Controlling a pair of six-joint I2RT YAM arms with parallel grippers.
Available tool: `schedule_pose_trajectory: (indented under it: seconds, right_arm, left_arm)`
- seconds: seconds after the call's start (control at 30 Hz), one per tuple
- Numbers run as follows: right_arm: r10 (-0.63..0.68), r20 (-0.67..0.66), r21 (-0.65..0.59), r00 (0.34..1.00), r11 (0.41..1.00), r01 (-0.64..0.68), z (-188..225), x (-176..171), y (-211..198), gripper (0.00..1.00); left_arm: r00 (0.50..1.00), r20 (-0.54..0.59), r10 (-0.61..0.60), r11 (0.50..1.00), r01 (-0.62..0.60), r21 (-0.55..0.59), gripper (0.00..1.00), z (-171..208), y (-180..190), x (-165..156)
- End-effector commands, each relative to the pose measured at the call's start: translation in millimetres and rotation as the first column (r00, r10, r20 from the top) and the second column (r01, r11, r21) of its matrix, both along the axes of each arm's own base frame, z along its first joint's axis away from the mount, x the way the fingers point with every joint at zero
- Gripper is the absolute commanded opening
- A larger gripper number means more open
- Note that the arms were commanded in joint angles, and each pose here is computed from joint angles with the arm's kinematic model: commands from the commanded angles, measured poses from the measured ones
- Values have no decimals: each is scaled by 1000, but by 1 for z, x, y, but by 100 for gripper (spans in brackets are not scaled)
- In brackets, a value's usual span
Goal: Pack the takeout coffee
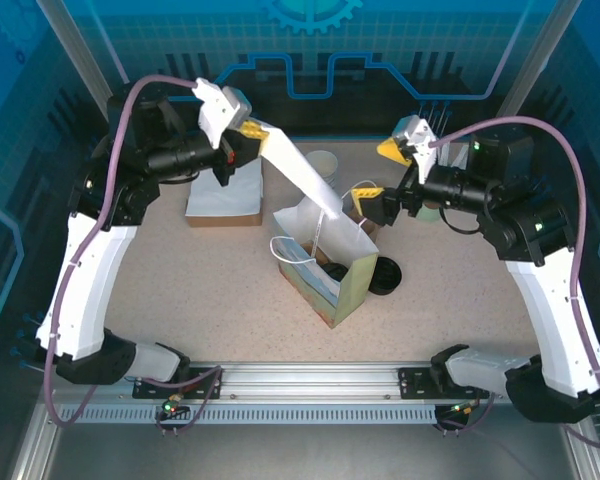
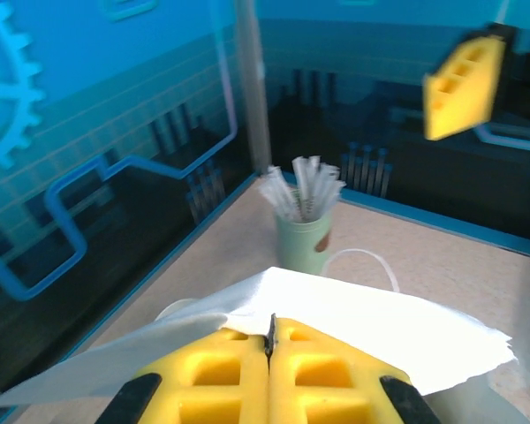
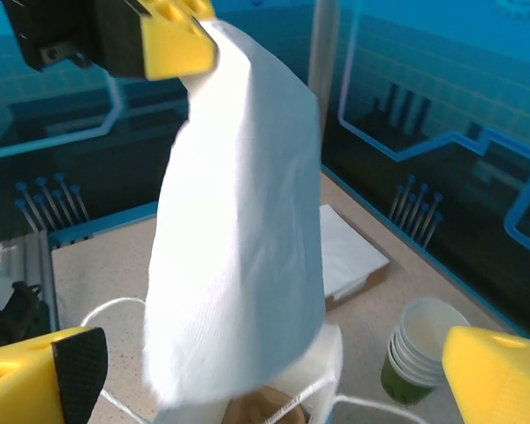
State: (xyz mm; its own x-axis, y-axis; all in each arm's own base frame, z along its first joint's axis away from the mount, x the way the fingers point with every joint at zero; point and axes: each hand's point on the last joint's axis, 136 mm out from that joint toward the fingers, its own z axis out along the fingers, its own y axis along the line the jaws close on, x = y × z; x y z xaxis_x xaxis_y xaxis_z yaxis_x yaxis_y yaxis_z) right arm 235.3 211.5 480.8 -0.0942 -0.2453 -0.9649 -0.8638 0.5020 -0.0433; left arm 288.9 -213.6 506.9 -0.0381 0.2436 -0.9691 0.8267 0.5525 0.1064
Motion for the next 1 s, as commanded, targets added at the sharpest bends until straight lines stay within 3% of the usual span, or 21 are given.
schedule_pose_trajectory:
  seconds: [0.0, 0.27, 0.4, 0.5, 0.7, 0.87, 0.97]
  right_arm:
    - [54, 20, -43, 998, 998, -53, 5, -6, 16, 100]
    - [137, -120, -37, 983, 989, -142, -7, -10, 56, 100]
    - [117, -181, -56, 976, 990, -129, -22, -2, 68, 99]
    - [92, -226, -62, 970, 992, -108, -31, 8, 74, 92]
    - [102, -274, -76, 956, 989, -127, -39, 11, 81, 62]
    - [96, -282, -84, 955, 989, -125, -37, 6, 76, 22]
    - [96, -264, -76, 960, 990, -119, -29, -1, 70, 5]
  left_arm:
    - [979, 120, -163, 986, 164, 6, 5, 10, -19, -26]
    - [967, 146, -206, 978, 205, 22, 6, 8, -29, -34]
    - [963, 148, -225, 974, 224, 23, 6, 7, -32, -37]
    - [961, 154, -229, 973, 229, 22, 6, 8, -33, -38]
    - [960, 165, -225, 974, 225, 16, 6, 12, -33, -39]
    - [960, 178, -215, 976, 219, -3, 7, 21, -31, -42]
    - [960, 188, -206, 977, 214, -22, 13, 27, -28, -46]
